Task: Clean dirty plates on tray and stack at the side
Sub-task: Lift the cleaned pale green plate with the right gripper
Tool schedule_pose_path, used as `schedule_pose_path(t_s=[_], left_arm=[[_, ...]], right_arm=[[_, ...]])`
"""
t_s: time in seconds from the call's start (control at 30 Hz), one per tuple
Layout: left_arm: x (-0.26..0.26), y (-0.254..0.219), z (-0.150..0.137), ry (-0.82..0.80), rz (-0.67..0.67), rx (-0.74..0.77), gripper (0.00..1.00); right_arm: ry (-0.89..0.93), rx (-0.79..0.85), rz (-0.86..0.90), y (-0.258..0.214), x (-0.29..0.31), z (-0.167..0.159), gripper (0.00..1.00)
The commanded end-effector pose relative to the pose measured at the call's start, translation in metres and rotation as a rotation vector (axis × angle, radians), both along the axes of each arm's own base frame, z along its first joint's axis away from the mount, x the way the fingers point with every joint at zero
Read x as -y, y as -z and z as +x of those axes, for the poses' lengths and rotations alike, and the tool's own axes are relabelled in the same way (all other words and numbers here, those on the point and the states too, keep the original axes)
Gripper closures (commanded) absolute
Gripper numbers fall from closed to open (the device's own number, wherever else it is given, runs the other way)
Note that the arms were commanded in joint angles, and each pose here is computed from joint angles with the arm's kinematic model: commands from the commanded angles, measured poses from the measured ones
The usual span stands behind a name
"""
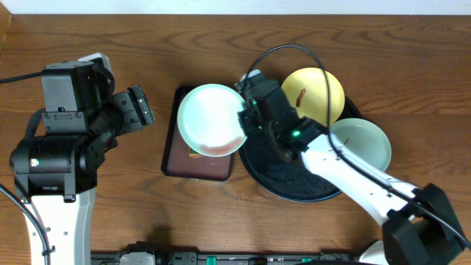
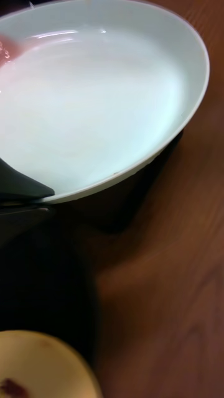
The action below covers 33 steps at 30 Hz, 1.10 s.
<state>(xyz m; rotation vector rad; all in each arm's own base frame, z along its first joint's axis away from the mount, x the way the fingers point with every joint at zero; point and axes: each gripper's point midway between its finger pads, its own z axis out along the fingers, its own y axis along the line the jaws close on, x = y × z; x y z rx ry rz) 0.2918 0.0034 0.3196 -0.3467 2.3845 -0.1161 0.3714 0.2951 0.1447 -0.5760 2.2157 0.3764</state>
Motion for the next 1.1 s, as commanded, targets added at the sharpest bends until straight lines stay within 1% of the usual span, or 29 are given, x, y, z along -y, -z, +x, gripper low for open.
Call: schedule_pose_path(t_s=[0.0, 0.13, 0.23, 0.37, 0.43, 0.47, 0.6, 0.73, 0.9, 1.07], left_arm=[[-0.002, 0.000, 0.001, -0.007, 0.005, 0.001, 0.16], [-0.002, 0.000, 0.001, -0.007, 0.005, 0.001, 0.16], [-0.002, 0.000, 0.001, -0.007, 0.005, 0.001, 0.16], [-0.002, 0.000, 0.001, -0.007, 0.005, 0.001, 0.16], [-0.002, 0.000, 0.001, -0.007, 0.005, 0.001, 0.16], [-0.002, 0.000, 0.001, -0.007, 0.005, 0.001, 0.16], [-0.002, 0.000, 0.001, -0.007, 0.005, 0.001, 0.16], [-0.002, 0.000, 0.001, -0.007, 0.005, 0.001, 0.16], [-0.002, 0.000, 0.001, -0.007, 0.005, 0.001, 0.16], [-0.002, 0.000, 0.001, -0.007, 0.005, 0.001, 0.16]], right_arm=[[-0.022, 0.174, -0.113, -0.019, -0.010, 0.008, 0.99], [-0.087, 0.309, -0.152, -0.045, -0.021, 0.009, 0.99], [-0.078, 0.393, -0.200, -0.063, -0.019, 0.010, 0.99], [-0.167, 0.489, -0.254, -0.083, -0.030, -0.002, 0.99], [-0.225, 0.554, -0.308, -0.093, -0.039, -0.014, 0.99], [-0.226, 0.603, -0.357, -0.101, -0.042, -0.017, 0.99], [-0.180, 0.697, -0.490, -0.114, -0.039, -0.020, 0.99], [-0.135, 0.777, -0.568, -0.131, -0.039, -0.025, 0.99], [-0.096, 0.844, -0.603, -0.148, -0.041, -0.030, 0.99], [-0.097, 0.846, -0.600, -0.149, -0.042, -0.030, 0.99]])
